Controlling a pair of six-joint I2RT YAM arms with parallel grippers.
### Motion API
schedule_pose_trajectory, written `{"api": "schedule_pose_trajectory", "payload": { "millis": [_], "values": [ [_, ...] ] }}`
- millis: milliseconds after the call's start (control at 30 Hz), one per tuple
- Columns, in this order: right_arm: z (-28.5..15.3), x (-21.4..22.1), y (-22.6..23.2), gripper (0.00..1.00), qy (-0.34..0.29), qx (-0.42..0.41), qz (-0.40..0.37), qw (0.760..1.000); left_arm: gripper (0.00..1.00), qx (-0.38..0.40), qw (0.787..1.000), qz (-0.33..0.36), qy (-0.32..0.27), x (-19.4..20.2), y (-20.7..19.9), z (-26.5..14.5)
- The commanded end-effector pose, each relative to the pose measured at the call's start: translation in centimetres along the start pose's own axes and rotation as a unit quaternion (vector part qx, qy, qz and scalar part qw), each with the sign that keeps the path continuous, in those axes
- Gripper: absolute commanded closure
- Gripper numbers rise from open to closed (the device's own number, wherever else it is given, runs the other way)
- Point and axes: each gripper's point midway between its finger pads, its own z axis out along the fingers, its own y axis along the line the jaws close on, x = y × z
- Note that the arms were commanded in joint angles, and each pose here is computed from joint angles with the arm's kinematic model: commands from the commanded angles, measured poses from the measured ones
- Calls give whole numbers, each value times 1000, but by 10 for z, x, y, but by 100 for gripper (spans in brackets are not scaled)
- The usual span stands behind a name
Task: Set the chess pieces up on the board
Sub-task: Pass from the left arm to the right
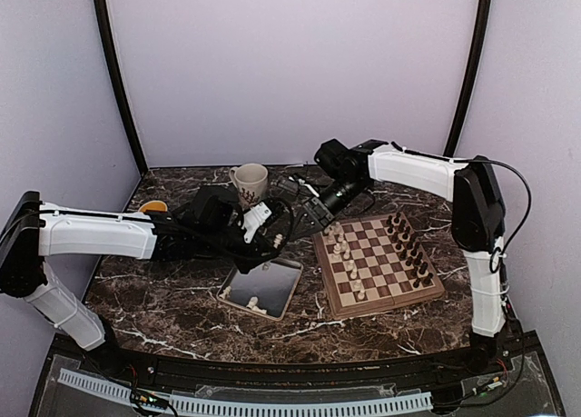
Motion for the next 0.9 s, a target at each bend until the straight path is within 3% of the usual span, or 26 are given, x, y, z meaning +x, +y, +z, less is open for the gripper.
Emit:
{"api": "schedule_pose_trajectory", "payload": {
  "millis": [0, 500, 767, 867],
  "values": [
    [12, -8, 17, 56, 4, -33, 3, 999, 90, 17, 999, -6, -30, -16, -6, -10],
    [30, -14, 12, 66, 5, -35, 15, 999, 88, 32, 999, -7, -32, -17, -12, -12],
    [32, -15, 5, 87, 5, -26, 15, 1000, 88, 34, 999, -9, -28, -13, -12, -10],
    [30, -17, 7, 91, 2, -26, 9, 1000, 79, 19, 999, -11, -29, -13, -7, -10]
  ]
}}
